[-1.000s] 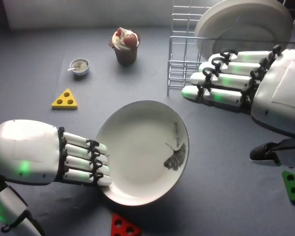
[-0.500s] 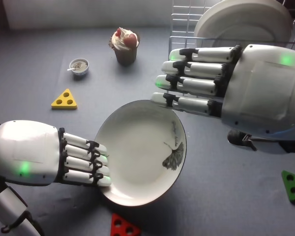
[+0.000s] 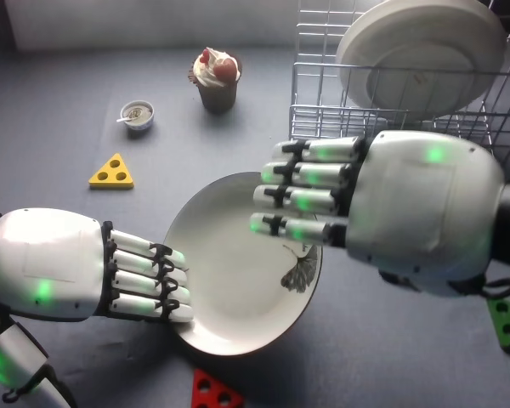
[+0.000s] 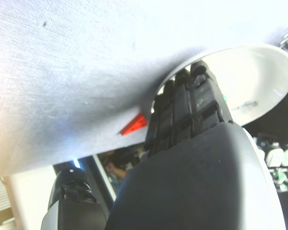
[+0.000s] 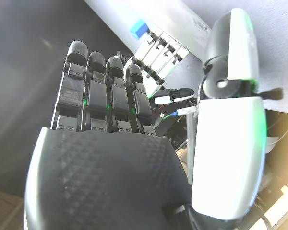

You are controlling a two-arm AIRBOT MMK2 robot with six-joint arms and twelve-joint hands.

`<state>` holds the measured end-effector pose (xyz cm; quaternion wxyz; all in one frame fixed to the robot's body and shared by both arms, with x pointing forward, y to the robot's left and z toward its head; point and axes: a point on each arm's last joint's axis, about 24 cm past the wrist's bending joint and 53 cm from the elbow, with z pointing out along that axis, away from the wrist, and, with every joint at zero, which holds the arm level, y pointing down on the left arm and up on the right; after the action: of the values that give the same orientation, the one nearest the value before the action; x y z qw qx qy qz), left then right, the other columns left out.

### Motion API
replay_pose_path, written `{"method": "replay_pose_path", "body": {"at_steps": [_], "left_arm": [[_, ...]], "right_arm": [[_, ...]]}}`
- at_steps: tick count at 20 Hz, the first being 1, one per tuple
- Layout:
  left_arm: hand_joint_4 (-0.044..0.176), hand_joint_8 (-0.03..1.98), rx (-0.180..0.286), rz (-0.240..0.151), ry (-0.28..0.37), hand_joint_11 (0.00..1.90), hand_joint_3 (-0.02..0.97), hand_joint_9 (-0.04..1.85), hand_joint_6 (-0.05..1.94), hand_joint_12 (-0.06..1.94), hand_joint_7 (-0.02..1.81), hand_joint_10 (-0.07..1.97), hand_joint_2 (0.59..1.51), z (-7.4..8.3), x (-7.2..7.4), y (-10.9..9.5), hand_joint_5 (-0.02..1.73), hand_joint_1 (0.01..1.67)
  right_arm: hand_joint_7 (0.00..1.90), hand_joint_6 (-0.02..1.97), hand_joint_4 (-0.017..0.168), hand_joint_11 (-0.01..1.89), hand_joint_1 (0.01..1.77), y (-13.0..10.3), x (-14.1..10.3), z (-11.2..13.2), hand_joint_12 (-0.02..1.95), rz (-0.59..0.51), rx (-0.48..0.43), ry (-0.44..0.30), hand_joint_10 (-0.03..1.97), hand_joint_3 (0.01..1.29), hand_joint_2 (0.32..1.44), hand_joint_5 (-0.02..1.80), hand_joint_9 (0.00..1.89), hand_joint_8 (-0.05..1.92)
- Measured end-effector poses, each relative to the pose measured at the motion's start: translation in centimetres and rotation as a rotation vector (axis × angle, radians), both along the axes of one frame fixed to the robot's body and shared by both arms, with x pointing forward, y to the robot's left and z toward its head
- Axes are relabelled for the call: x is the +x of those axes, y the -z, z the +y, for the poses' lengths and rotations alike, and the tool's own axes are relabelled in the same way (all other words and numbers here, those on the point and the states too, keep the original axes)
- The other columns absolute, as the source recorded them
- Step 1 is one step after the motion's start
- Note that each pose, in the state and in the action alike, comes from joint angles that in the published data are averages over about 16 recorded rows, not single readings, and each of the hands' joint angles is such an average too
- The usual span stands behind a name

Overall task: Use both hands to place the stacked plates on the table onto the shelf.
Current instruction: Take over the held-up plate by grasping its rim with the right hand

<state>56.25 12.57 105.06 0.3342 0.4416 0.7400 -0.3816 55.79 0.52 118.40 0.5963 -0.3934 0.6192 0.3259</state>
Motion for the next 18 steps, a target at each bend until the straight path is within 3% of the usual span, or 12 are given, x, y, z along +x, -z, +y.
{"method": "replay_pose_path", "body": {"at_steps": [9,18], "left_arm": [[-0.011,-0.01,-0.002,0.0,0.0,0.15,-0.004,0.15,-0.02,-0.01,0.15,0.0,0.965,0.0,0.1,0.0,0.1,0.02],[-0.011,-0.01,-0.004,0.001,-0.002,0.16,-0.004,0.15,-0.02,-0.01,0.15,0.0,0.963,-0.1,0.1,0.0,0.1,0.02]], "right_arm": [[0.24,0.02,0.004,0.29,1.17,3.0,0.4,3.3,0.03,0.022,-0.044,-0.04,0.01,0.01,0.88,0.27,0.24,0.02],[0.34,0.02,0.004,0.39,1.21,3.6,1.4,6.3,0.07,0.025,-0.03,-0.061,0.02,0.01,0.88,0.35,0.34,0.02]]}}
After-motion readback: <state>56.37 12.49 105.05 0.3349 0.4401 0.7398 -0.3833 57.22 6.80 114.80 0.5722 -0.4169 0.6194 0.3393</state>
